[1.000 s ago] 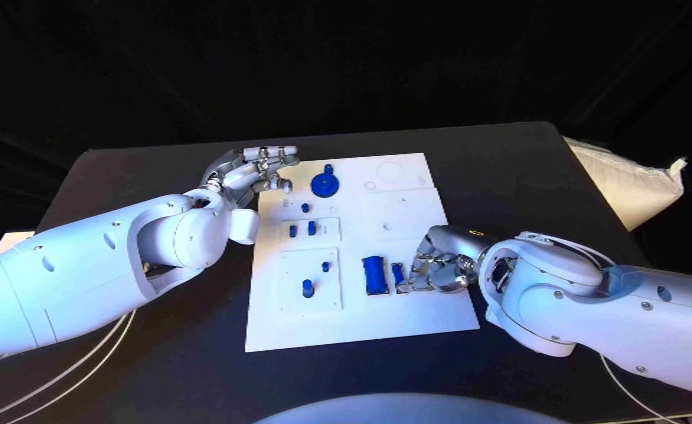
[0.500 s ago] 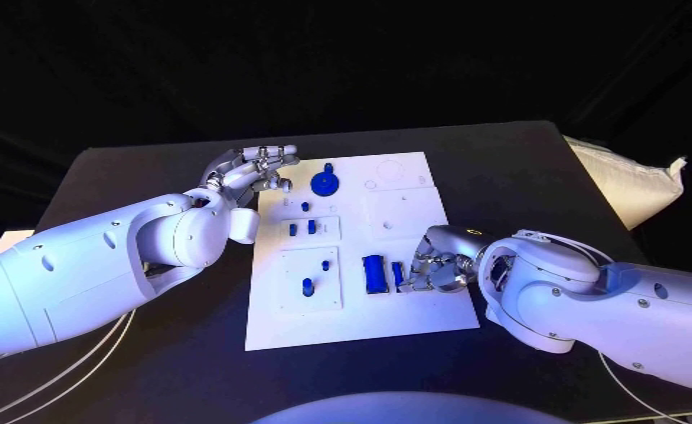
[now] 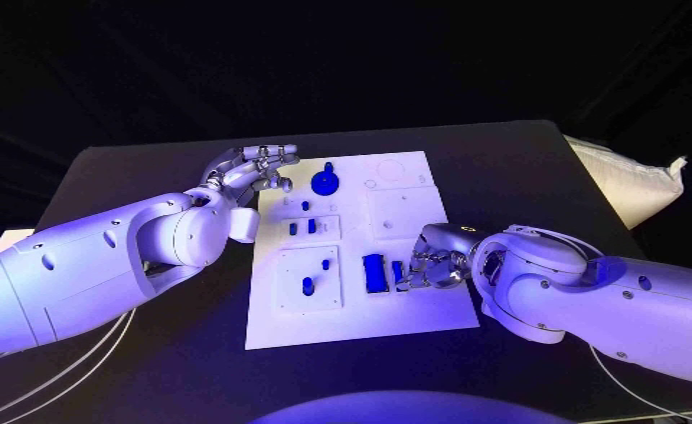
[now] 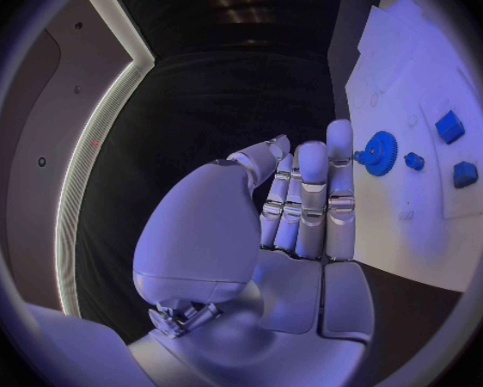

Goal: Assemble the parts on the task board

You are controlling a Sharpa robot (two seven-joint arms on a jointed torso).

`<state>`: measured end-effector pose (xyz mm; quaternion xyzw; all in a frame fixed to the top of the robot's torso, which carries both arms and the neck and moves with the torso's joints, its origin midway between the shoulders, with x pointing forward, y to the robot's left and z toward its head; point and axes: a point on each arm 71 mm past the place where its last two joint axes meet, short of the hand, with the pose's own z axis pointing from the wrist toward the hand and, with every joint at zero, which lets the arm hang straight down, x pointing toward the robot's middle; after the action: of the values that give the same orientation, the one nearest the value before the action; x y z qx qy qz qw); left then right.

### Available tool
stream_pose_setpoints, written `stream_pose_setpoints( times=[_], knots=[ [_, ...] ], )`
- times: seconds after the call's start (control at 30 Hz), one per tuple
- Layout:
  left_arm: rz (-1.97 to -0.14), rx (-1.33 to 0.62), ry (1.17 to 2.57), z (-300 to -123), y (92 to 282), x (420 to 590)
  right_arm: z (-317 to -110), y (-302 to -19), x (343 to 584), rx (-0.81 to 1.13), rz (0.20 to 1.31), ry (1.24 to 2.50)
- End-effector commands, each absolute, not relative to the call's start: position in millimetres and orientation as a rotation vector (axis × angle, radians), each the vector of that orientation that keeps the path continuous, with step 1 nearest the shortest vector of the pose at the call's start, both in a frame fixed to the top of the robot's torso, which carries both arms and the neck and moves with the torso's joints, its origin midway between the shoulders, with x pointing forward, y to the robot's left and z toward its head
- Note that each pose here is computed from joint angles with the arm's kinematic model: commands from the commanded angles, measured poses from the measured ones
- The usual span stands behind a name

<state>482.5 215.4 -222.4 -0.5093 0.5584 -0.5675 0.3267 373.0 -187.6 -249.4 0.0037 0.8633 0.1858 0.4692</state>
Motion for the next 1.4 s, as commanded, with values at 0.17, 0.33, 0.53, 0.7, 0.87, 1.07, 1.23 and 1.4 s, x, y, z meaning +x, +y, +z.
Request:
stream_pose_setpoints(
  times=[0.17,0.33,0.53,0.7,0.87,1.07,1.23,1.4],
  knots=[
    [-1.509,-1.321,1.467,-221.3,213.4,482.1,-249.9,-188.9,370.8,0.011,0.473,2.096],
    [-1.512,-1.319,1.467,-221.4,213.0,482.4,-243.0,-197.2,375.0,0.131,0.560,2.046],
    [-1.523,-1.317,1.469,-222.9,211.6,482.6,-232.5,-207.0,391.3,0.326,0.773,1.986],
    [-1.532,-1.315,1.469,-225.2,210.7,482.8,-218.7,-222.0,417.8,0.516,0.968,1.887],
    [-1.520,-1.316,1.455,-226.8,213.1,484.7,-206.8,-233.9,446.4,0.700,1.128,1.738],
    [-1.491,-1.316,1.425,-228.1,217.1,488.8,-207.5,-236.4,473.7,0.862,1.244,1.618],
    [-1.467,-1.316,1.397,-229.7,218.4,494.1,-217.3,-233.4,501.6,0.952,1.297,1.539],
    [-1.451,-1.309,1.369,-229.9,216.5,498.5,-226.7,-229.3,519.5,1.013,1.333,1.481]
  ],
)
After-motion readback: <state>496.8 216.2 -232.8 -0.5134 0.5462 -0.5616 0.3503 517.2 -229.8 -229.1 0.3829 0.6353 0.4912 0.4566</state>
